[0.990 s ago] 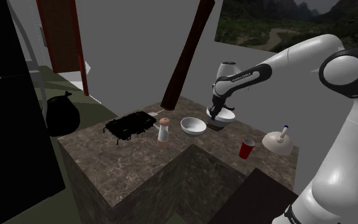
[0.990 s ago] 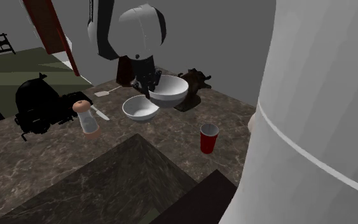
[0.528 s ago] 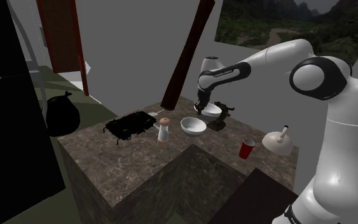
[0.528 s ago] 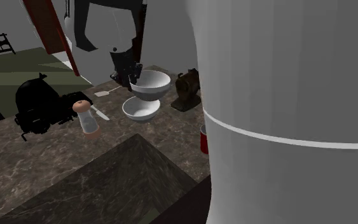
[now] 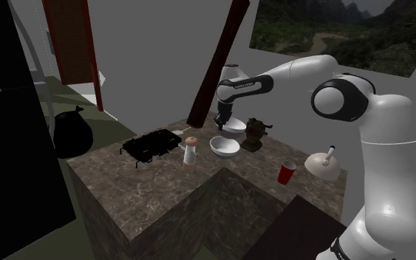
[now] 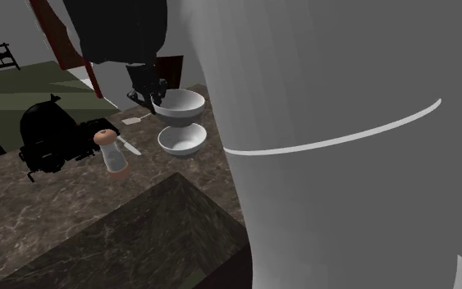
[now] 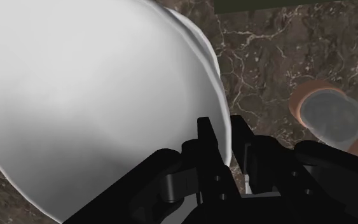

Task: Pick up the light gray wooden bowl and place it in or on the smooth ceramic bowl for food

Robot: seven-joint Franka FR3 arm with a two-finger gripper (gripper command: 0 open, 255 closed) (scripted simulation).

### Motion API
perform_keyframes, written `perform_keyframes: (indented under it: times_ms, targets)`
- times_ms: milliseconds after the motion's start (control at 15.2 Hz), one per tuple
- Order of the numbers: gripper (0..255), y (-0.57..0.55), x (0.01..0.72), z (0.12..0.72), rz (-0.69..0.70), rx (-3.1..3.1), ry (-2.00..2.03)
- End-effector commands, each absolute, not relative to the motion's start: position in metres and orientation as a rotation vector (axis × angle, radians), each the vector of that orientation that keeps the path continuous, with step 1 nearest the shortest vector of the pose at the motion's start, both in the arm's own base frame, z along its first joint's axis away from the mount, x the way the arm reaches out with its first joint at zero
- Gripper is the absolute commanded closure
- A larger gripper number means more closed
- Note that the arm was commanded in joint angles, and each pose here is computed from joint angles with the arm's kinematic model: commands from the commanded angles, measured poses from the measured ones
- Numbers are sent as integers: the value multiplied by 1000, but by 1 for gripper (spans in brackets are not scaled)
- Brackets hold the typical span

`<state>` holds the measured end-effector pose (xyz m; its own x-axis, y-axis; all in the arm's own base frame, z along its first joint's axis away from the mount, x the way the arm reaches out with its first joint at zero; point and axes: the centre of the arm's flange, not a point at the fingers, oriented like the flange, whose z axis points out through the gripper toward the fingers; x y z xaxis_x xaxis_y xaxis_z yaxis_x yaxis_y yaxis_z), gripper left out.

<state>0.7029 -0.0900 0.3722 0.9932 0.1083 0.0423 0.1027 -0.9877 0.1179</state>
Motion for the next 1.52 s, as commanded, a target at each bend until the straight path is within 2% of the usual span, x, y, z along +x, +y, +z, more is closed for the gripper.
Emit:
perform_keyframes:
  times_ms: [0, 924, 1386, 1452]
  targets:
    - [255, -90, 704, 363, 75, 3020, 160]
    - [255, -90, 704, 290, 75, 3020, 160]
    - [255, -90, 704, 290, 75, 3020, 160]
    - [0, -90, 704, 289, 75, 3020, 160]
